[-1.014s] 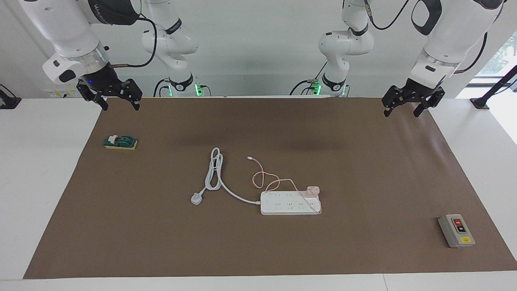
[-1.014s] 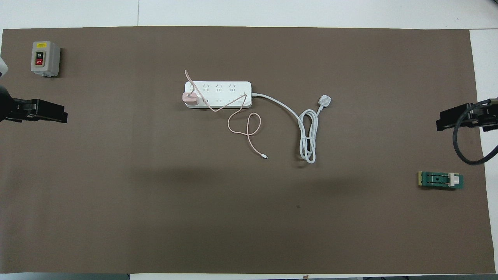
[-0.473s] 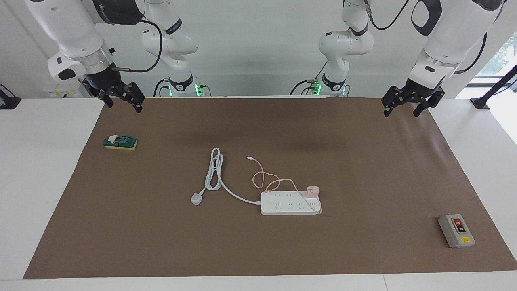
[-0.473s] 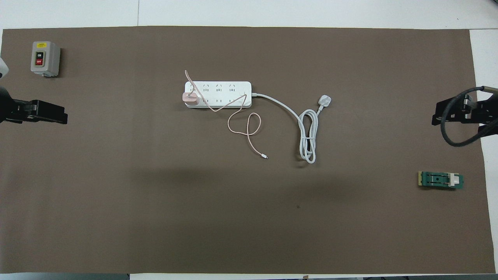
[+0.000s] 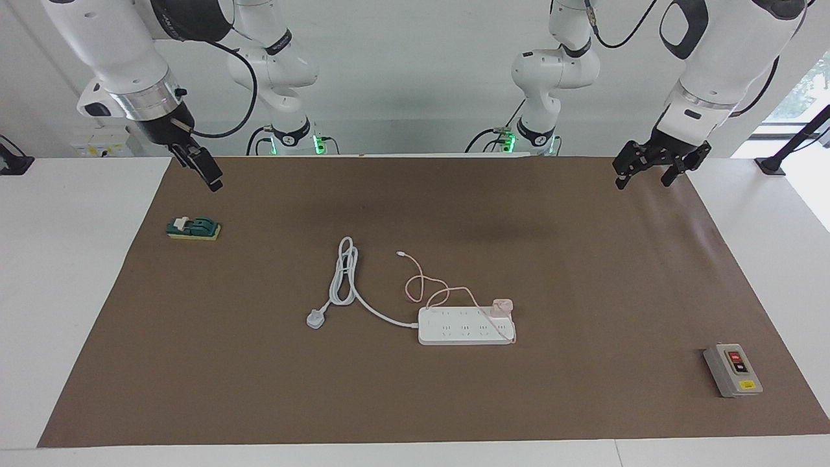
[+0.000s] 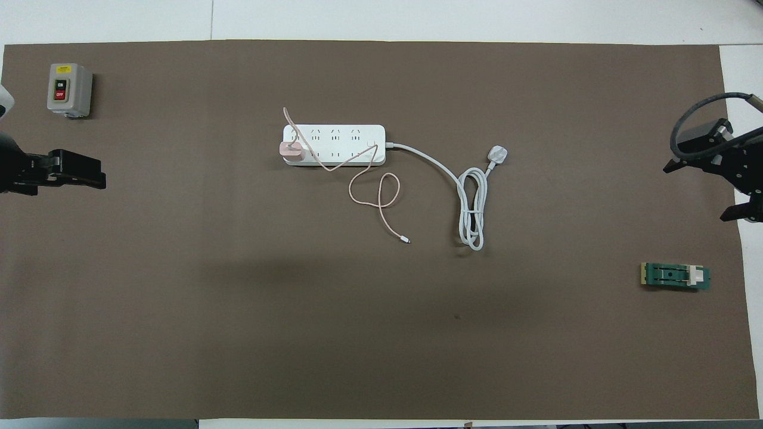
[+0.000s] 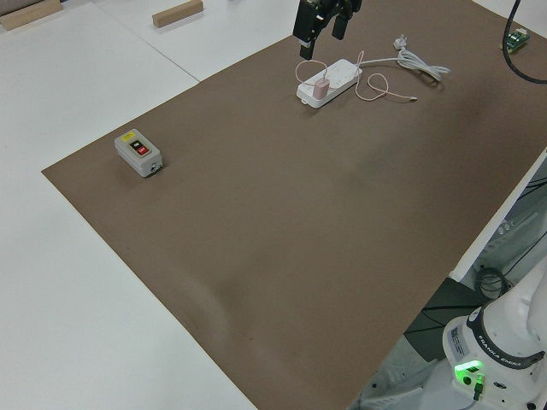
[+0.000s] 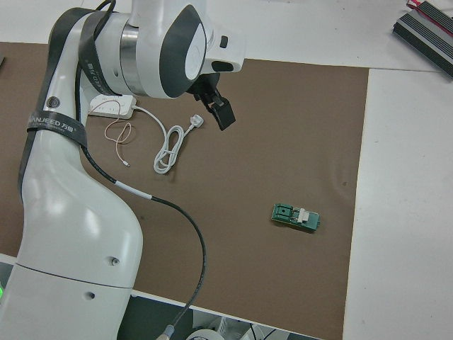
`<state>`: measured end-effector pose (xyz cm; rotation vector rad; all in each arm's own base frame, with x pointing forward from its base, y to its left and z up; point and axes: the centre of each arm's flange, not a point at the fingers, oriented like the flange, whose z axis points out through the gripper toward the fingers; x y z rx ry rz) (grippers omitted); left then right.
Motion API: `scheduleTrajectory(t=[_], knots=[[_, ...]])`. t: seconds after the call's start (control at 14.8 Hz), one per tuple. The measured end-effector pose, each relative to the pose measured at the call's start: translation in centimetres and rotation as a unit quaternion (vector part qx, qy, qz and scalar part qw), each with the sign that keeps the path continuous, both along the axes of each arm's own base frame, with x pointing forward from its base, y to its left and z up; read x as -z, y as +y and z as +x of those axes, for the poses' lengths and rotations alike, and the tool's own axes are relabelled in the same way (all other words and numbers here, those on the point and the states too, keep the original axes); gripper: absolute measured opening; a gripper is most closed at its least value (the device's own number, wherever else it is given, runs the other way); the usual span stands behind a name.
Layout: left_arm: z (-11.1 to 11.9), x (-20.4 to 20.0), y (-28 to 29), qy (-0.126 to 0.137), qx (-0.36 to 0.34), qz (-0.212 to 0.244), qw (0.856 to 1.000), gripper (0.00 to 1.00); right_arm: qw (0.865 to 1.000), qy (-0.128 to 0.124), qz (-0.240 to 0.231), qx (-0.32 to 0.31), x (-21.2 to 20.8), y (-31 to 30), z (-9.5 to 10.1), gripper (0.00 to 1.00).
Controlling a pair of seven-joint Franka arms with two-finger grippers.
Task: Unplug charger and place it aside
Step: 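Raise both grippers from rest and move them toward the power strip, then reach the left gripper to the pink charger while the right gripper reaches the strip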
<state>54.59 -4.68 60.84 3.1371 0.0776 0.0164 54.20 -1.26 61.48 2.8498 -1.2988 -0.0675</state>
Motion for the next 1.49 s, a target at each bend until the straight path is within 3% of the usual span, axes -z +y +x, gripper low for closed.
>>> scheduleTrajectory(t=[0.27, 0.54, 0.74, 1.01, 1.29, 1.49], knots=[[0.2, 0.5, -0.1, -0.005, -0.073, -0.002, 0.997, 1.00, 0.994, 0.009, -0.006, 0.106, 0.8, 0.7, -0.3, 1.00], [1.0, 0.9, -0.3, -0.025, -0.153, -0.008, 0.988, 1.00, 0.992, 0.024, -0.008, 0.125, 1.0, 0.7, -1.2, 1.00], [2.2, 2.8, -0.5, -0.019, -0.210, -0.009, 0.977, 1.00, 0.988, 0.002, -0.007, 0.155, 0.8, 0.7, -0.9, 1.00], [4.2, 7.3, -4.5, -0.004, -0.303, -0.003, 0.953, 1.00, 0.974, -0.024, 0.003, 0.225, 1.7, 2.0, 0.1, 1.00], [6.1, 10.4, -7.6, 0.008, -0.354, 0.004, 0.935, 1.00, 0.962, 0.013, 0.069, 0.265, 3.6, 3.8, 0.9, 1.00], [7.7, 11.6, -9.1, 0.010, -0.392, 0.004, 0.920, 1.00, 0.955, 0.037, 0.111, 0.274, 5.6, 5.0, 2.8, 1.00]])
